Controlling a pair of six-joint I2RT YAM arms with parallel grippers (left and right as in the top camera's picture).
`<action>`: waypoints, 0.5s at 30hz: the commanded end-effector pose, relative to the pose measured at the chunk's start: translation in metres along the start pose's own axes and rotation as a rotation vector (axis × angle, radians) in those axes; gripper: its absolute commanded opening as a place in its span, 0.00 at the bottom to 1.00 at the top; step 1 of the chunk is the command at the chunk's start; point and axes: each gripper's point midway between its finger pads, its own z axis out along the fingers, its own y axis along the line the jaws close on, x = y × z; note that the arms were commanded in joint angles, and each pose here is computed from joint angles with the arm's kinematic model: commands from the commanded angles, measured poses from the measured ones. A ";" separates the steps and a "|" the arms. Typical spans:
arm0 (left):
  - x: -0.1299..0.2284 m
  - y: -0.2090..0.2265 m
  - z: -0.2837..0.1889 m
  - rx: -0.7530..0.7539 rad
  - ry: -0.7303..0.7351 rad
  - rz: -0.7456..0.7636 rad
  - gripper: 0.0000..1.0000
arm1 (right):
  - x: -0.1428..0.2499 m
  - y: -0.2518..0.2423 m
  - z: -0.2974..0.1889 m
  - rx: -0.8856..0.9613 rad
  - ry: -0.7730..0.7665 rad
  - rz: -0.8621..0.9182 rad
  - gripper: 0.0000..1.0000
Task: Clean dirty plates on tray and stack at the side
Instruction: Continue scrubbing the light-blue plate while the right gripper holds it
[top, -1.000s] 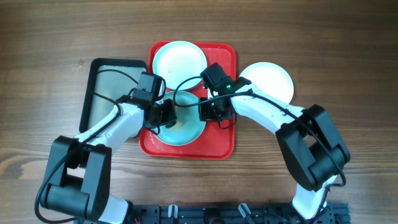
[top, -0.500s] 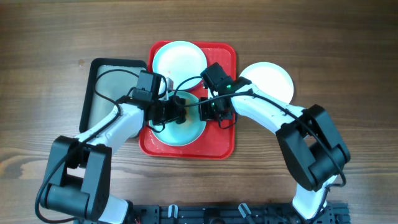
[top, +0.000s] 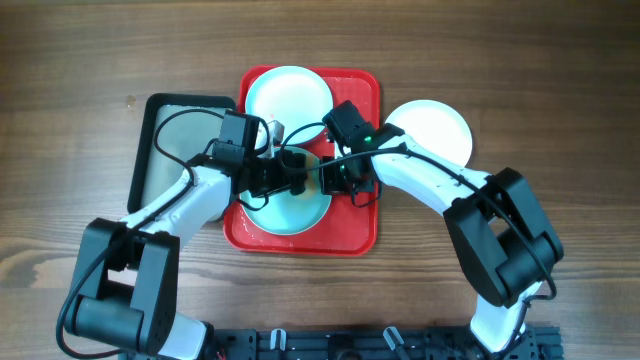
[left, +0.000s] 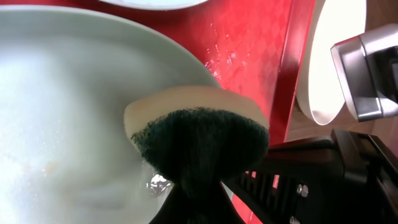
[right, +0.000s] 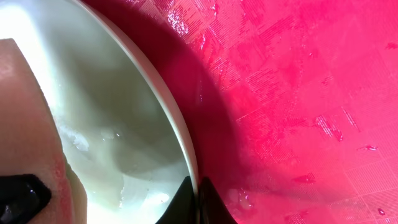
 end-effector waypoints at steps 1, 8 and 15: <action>0.000 0.000 -0.002 0.005 -0.006 -0.006 0.04 | 0.003 0.000 0.004 0.003 0.015 0.011 0.04; 0.006 -0.008 0.005 -0.008 0.001 0.034 0.04 | 0.003 0.000 0.004 0.001 0.012 0.010 0.04; 0.017 -0.013 0.014 -0.036 0.016 0.039 0.04 | 0.003 0.000 0.004 0.001 0.013 0.010 0.04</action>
